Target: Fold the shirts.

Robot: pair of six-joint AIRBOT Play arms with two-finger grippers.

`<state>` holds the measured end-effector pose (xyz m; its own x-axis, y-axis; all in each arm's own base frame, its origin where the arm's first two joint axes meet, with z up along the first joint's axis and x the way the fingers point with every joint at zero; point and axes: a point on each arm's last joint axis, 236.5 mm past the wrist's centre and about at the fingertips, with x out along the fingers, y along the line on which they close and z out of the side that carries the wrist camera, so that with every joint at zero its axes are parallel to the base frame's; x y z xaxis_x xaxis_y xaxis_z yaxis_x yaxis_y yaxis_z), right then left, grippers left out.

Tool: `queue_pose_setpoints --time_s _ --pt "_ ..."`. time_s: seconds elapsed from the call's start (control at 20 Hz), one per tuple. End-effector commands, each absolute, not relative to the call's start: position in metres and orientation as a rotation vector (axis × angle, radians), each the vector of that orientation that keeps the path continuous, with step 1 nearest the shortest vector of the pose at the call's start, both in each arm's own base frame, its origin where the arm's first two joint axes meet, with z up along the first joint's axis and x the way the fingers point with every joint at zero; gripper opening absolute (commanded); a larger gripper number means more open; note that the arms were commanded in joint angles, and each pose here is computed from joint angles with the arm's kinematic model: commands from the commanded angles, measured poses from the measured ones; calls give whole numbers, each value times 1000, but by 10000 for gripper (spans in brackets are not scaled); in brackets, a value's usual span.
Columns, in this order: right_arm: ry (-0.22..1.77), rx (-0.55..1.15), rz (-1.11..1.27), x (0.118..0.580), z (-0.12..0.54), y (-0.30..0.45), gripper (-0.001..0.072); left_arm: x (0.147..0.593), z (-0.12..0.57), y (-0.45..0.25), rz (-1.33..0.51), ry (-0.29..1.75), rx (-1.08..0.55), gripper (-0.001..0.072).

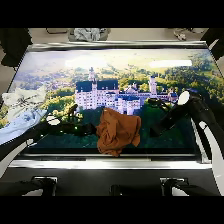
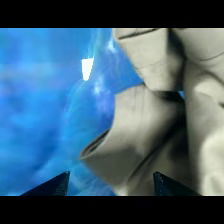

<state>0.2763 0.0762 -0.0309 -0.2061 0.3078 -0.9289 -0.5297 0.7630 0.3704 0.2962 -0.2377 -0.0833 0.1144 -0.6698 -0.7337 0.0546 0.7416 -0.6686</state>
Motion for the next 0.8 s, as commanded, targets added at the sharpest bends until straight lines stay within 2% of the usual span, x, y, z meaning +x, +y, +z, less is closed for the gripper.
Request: queue_pose_setpoints --time_s 0.0,0.05,0.15,0.25,0.3,0.35,0.65,0.75 --pt "1604 -162 773 276 -30 80 678 304 -99 -242 -493 1352 -563 590" --pt "1602 -162 772 277 -30 80 678 307 -100 -242 -480 1344 -570 584" --pt "1594 -160 769 279 -31 81 681 308 -100 -245 -472 1336 -570 364" --pt "1573 -108 799 277 -35 93 711 309 -100 -248 -442 1335 -595 222" --pt "1553 -60 830 274 -41 104 719 310 -100 -248 -431 1335 -608 66" --pt "1537 -8 850 270 -47 115 719 311 -99 -247 -431 1333 -608 30" --pt "1502 293 787 255 -93 150 706 315 -85 -248 -453 1302 -609 29" --pt "1496 362 781 257 -101 159 675 316 -78 -248 -481 1273 -581 28"
